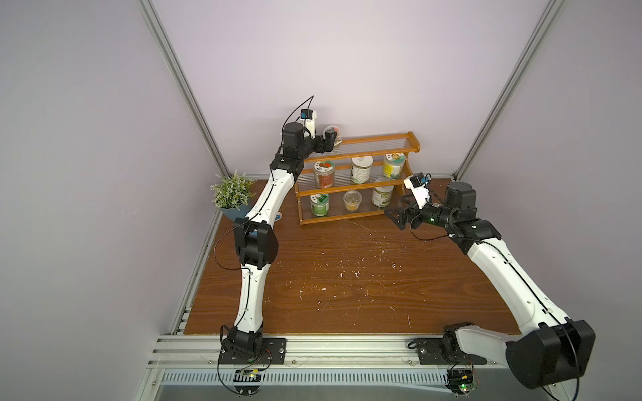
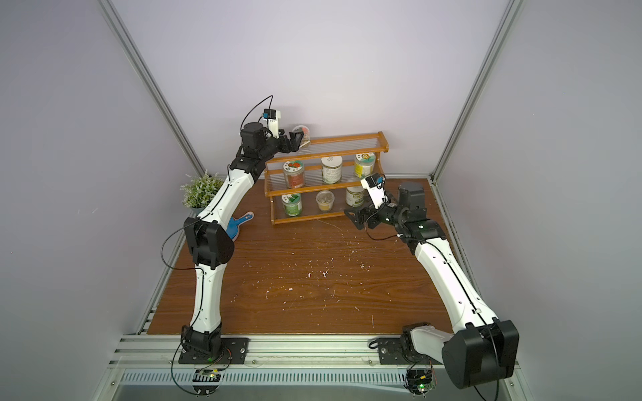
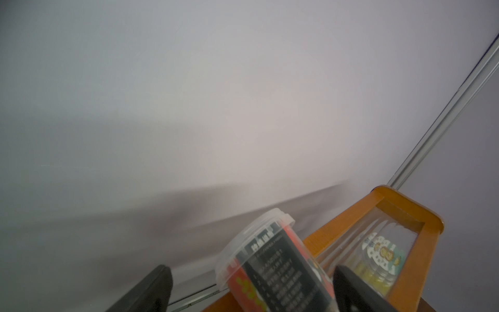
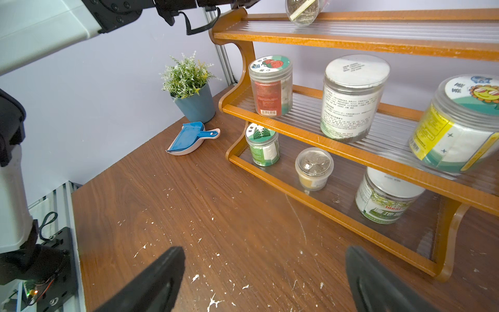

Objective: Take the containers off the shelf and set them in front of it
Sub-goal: 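Pick up a container from the shelf.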

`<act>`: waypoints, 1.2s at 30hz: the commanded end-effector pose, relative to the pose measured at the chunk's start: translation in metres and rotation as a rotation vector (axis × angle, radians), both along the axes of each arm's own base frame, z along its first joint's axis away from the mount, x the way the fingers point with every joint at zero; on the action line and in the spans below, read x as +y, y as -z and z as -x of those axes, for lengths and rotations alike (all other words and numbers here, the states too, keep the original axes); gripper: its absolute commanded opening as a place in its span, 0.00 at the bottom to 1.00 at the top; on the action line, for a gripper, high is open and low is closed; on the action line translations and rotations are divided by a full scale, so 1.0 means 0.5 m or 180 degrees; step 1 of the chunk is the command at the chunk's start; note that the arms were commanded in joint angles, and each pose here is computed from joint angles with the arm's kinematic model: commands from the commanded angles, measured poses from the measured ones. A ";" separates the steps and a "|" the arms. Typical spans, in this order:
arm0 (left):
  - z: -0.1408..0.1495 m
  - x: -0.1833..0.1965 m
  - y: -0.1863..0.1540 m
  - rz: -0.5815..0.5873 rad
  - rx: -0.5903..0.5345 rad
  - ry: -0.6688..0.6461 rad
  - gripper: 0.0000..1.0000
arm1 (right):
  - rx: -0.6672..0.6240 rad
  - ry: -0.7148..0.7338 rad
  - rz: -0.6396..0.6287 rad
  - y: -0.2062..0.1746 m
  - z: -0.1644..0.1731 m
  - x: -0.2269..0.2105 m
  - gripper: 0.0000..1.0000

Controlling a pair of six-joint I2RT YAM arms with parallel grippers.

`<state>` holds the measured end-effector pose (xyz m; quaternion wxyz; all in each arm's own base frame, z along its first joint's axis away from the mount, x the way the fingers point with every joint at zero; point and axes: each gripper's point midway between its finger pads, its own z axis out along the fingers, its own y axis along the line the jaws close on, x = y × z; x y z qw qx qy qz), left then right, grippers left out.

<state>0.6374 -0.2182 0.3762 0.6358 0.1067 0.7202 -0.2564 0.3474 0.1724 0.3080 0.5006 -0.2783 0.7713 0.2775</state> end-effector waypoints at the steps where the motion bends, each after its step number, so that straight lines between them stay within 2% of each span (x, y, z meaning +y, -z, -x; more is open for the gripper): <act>1: 0.000 -0.016 -0.023 0.0174 -0.0015 -0.0024 0.96 | -0.0152 0.0010 -0.0029 -0.024 -0.007 -0.001 0.99; 24: -0.024 -0.048 0.025 0.0121 0.0064 -0.0035 0.95 | -0.0100 0.0025 -0.0046 -0.019 -0.014 -0.003 0.99; 36: -0.019 -0.069 0.065 -0.0041 0.0168 0.0114 0.88 | -0.0075 0.0023 -0.0055 -0.017 -0.018 -0.003 0.99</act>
